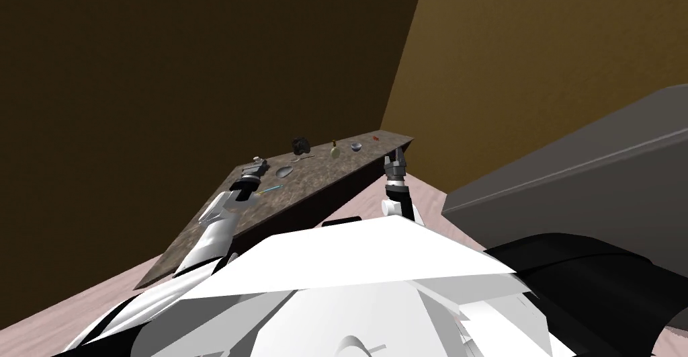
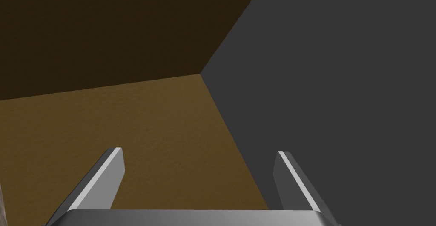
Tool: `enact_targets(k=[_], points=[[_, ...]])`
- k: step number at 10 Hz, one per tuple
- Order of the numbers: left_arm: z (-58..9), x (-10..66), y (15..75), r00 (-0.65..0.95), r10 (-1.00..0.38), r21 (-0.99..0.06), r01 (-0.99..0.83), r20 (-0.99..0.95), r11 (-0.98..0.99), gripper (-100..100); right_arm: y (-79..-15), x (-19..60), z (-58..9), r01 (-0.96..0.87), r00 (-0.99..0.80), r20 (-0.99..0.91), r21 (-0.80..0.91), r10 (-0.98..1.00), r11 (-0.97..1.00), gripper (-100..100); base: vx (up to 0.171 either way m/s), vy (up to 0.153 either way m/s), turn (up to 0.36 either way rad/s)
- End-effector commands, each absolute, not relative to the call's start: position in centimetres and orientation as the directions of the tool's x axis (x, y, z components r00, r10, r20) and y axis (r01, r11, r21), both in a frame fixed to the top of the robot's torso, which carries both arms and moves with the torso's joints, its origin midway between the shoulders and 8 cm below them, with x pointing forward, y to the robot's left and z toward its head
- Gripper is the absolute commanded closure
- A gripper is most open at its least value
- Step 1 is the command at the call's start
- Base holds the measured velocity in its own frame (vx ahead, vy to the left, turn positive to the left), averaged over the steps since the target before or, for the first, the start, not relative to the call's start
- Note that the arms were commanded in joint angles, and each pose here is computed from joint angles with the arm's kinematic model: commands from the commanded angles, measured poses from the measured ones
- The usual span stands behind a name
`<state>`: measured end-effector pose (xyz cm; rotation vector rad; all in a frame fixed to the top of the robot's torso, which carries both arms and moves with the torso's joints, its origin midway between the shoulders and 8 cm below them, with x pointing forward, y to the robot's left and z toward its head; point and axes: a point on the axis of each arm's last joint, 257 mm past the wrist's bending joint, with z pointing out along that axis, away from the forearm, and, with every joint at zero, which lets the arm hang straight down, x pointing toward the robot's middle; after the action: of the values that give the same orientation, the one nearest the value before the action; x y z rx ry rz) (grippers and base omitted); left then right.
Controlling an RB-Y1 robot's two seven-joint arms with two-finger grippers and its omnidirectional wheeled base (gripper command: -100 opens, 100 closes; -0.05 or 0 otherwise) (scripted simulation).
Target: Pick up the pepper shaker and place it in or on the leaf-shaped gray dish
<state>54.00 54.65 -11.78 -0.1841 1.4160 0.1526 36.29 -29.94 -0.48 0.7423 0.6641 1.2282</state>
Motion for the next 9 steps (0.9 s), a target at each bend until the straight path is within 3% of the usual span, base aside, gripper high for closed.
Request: enact_targets(k=[1,9], points=[[-12.3,54.1,55.6,0.138,-0.013,-0.046,-0.237,-0.990,0.970,100,-29.9,36.3,-0.5,-0.577,0.212,-0.052,0.799,0.976,0.168,0,-0.026,0.047,-0.232],[-18.2,52.9,60.2,0.021,-0.082,-0.084,-0.364,-0.996,0.928,100,-29.9,36.3,-0.5,-0.577,0.212,-0.052,0.799,0.976,0.168,0,-0.021,0.075,-0.283]])
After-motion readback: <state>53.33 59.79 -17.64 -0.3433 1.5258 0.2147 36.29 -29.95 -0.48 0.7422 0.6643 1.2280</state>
